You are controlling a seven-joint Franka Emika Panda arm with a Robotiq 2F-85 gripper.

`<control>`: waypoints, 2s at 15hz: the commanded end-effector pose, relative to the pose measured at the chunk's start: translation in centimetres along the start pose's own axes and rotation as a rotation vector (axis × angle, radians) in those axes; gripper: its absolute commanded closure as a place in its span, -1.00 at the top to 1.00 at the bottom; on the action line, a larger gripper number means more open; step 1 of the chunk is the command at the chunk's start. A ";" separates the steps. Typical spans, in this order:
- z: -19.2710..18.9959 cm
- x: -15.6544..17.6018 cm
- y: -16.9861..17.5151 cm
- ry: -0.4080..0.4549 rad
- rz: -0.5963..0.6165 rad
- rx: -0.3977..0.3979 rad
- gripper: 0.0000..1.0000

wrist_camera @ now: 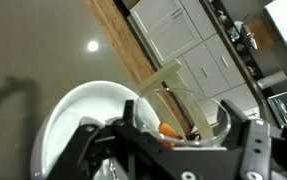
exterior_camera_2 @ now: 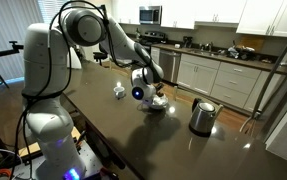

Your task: Pour the contents of the glass cup into the bowl

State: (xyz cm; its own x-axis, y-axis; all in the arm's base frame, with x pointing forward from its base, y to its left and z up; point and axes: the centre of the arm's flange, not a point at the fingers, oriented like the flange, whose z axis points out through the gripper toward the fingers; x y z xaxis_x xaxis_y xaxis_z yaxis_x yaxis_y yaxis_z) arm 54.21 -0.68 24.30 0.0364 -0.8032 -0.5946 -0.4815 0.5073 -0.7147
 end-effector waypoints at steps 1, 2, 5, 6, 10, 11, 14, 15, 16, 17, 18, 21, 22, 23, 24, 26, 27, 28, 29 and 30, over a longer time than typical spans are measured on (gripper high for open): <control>0.6 -0.3 -0.2 0.029 -0.107 0.013 0.18; 0.7 -0.1 -0.4 0.031 -0.131 0.009 0.18; 1.0 0.4 -1.4 0.041 -0.192 0.015 0.18; 1.1 0.6 -1.9 0.046 -0.208 0.018 0.18; 1.6 1.3 -3.4 0.070 -0.255 0.025 0.18; 1.8 1.3 -3.7 0.075 -0.267 0.025 0.18; 1.9 1.3 -4.1 0.086 -0.289 0.021 0.18; 1.9 1.1 -4.1 0.090 -0.295 0.016 0.18; 1.8 0.9 -4.1 0.090 -0.300 0.011 0.18; 1.5 0.7 -4.0 0.086 -0.300 0.003 0.18; 1.4 0.4 -3.9 0.089 -0.305 -0.001 0.18; 0.8 -0.2 -3.2 0.098 -0.314 -0.021 0.18; 0.6 -0.5 -2.9 0.100 -0.319 -0.027 0.18; 0.5 -0.7 -2.7 0.105 -0.326 -0.032 0.18; 0.3 -0.9 -2.5 0.113 -0.341 -0.040 0.18; 0.1 -1.2 -2.1 0.124 -0.370 -0.057 0.18; 0.0 -1.4 -1.9 0.130 -0.385 -0.066 0.18; -0.1 -1.6 -1.6 0.137 -0.400 -0.074 0.18; -0.3 -1.8 -1.4 0.138 -0.413 -0.081 0.18; -0.4 -2.0 -1.1 0.141 -0.426 -0.087 0.18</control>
State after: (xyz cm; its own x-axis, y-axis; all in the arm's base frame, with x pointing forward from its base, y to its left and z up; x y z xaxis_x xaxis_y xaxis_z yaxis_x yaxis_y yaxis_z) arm 55.90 -0.59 25.13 0.1203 -0.9616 -0.2468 -0.5262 0.1491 -0.8372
